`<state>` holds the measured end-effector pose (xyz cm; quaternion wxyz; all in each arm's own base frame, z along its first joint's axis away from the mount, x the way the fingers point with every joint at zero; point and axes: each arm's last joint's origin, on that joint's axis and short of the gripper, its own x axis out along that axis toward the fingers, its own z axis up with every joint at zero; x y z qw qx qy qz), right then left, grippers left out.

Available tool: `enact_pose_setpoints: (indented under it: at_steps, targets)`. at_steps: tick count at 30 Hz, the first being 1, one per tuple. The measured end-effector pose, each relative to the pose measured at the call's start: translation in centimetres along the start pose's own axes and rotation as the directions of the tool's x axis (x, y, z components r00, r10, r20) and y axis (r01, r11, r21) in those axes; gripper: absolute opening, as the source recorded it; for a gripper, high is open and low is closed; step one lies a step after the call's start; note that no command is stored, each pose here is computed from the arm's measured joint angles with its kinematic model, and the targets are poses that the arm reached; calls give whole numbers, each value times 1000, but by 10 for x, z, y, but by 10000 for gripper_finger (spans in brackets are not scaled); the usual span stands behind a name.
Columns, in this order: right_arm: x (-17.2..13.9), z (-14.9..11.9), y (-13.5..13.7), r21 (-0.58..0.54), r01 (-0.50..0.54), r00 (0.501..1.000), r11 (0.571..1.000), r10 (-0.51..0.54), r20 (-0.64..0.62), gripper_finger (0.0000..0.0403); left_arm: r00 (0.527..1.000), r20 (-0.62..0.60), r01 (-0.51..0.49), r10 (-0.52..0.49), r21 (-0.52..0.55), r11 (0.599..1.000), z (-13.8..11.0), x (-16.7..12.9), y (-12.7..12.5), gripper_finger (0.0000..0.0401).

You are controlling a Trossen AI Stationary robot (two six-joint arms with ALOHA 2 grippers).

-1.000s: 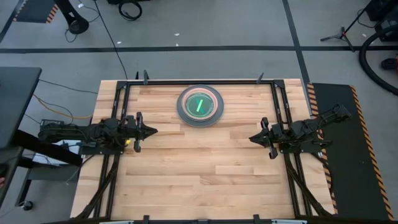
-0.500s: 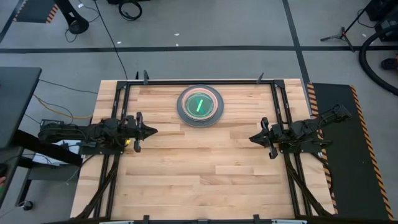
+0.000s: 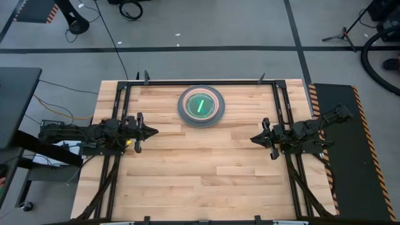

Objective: Stack plastic plates
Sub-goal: Return to Home Position

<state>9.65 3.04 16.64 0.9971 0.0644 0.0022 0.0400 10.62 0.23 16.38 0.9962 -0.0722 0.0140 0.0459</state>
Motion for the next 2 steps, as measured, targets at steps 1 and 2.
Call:
enact_pose_setpoints:
  at_steps: [1, 2]
  targets:
    - [0, 0, 0, 0, 0, 1000, 1000, 0, 0, 34, 1000, 0, 0, 0, 0, 1000, 0, 0, 0, 23]
    - [0, 0, 0, 0, 0, 1000, 1000, 0, 0, 34, 1000, 0, 0, 0, 0, 1000, 0, 0, 0, 23]
